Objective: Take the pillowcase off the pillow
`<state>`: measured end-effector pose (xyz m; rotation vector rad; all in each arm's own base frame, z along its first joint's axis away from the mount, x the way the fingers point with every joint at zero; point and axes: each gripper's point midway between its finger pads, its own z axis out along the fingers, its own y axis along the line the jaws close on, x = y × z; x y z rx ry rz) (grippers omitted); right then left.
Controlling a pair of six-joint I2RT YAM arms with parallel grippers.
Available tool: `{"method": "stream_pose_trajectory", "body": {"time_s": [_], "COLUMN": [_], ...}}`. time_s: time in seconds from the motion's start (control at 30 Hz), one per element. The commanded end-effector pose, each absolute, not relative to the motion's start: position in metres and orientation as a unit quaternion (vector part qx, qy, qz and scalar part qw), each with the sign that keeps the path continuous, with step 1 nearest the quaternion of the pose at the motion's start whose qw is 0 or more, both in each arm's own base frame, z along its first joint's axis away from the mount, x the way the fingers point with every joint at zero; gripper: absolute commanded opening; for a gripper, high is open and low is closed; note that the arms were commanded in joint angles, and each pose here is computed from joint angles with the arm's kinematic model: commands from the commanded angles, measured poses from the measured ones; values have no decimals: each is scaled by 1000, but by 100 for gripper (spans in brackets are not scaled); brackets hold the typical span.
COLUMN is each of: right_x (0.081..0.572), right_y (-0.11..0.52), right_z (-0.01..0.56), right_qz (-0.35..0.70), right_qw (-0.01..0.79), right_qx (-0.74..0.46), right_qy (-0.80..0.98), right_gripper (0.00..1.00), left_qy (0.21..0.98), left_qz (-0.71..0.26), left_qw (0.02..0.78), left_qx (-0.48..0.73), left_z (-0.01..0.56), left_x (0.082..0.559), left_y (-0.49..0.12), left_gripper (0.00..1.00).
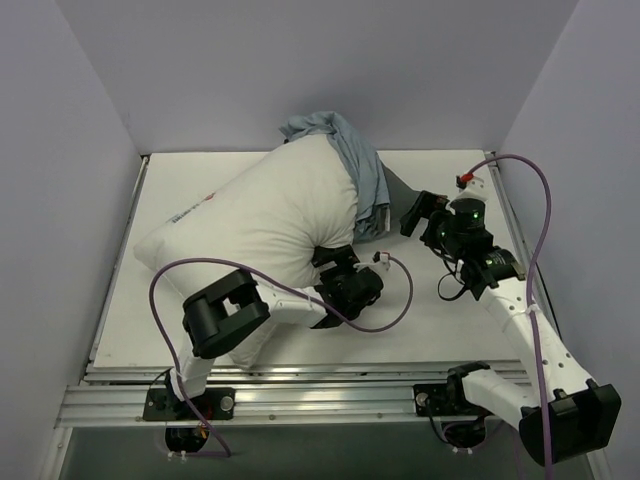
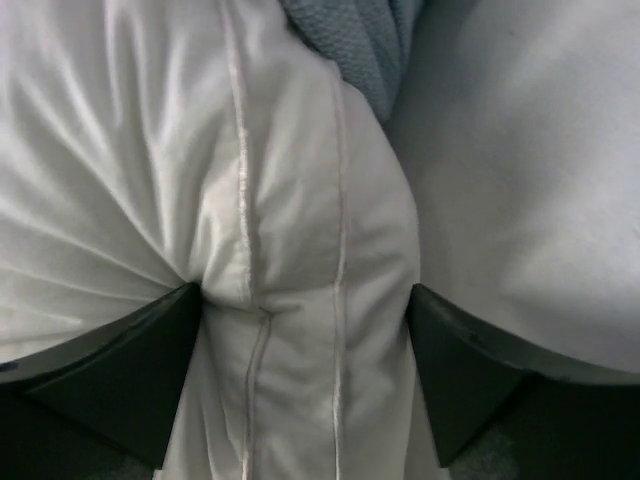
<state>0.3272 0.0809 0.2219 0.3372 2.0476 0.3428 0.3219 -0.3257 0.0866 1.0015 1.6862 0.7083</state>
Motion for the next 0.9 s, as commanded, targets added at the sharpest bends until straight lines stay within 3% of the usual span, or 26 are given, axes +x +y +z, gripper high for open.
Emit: {"method": "stream_pose_trajectory", "body": {"time_s": [0.0,0.07,0.1,0.17,0.23,0.37,0.87], "right_x": [333,334,334,336,336,338,360], "right_y": [90,93,93,95,98,106,170], "right_z": [223,219,219,216,214,212,216], "right_qz": [169,171,173,175,180,195,174], "right_qw": [501,496,496,494,494,492,520], "right_qx": [134,132,131,129,123,106,7], "right_qy": [838,841,841,842,842,842,836], "right_gripper": [100,99,99,99,98,97,98], "left_qy": [705,707,709,711,713,720,794], "left_qz": [328,329,329,326,322,305,90], "left_qw": [538,543,543,549,552,554,546], "left_qx": [327,311,306,296,288,287,251], "left_z": [109,113,115,121,126,141,260], "left_x": [355,360,363,366,368,368,317], "left_y": [-303,-298,-295,-292,-288,-286,-274], "left_gripper": [85,60,36,16,3,2,2]}}
